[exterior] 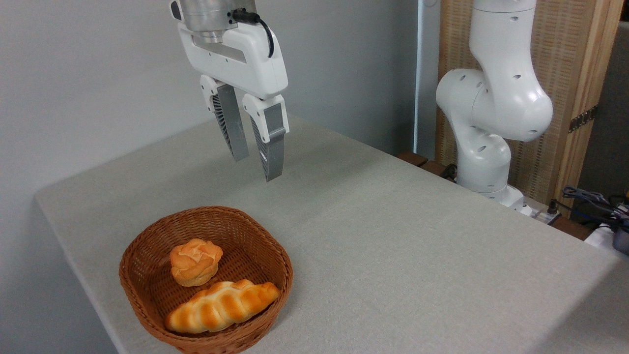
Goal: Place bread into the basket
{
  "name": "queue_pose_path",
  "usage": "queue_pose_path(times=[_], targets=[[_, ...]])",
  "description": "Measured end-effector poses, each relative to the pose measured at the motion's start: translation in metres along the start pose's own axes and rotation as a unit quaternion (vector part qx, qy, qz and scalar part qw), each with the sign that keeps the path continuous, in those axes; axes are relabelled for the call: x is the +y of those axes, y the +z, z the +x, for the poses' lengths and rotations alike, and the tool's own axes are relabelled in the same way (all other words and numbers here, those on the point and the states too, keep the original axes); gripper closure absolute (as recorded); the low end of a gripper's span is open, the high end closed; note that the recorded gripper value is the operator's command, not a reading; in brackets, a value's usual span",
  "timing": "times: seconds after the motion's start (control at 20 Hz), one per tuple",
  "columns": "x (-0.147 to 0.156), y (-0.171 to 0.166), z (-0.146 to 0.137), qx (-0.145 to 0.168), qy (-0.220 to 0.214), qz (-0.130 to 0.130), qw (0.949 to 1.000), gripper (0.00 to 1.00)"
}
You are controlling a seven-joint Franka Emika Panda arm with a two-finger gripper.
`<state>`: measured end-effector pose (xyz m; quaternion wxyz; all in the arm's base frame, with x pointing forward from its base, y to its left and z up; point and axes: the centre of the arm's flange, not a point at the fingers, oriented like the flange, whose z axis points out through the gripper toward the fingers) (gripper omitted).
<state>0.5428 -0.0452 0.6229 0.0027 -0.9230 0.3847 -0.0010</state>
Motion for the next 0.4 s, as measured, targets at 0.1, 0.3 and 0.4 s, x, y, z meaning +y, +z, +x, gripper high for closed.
queue_pose_path(times=[0.1, 0.3, 0.4], targets=[[0.0006, -0.0006, 0.0008, 0.0, 0.001, 0.0, 1.0, 0.0], [0.003, 0.0011, -0.0004, -0.009, 0.002, -0.007, 0.9999, 0.0], [0.004, 0.002, -0.002, -0.015, 0.002, -0.013, 0.9998, 0.0]])
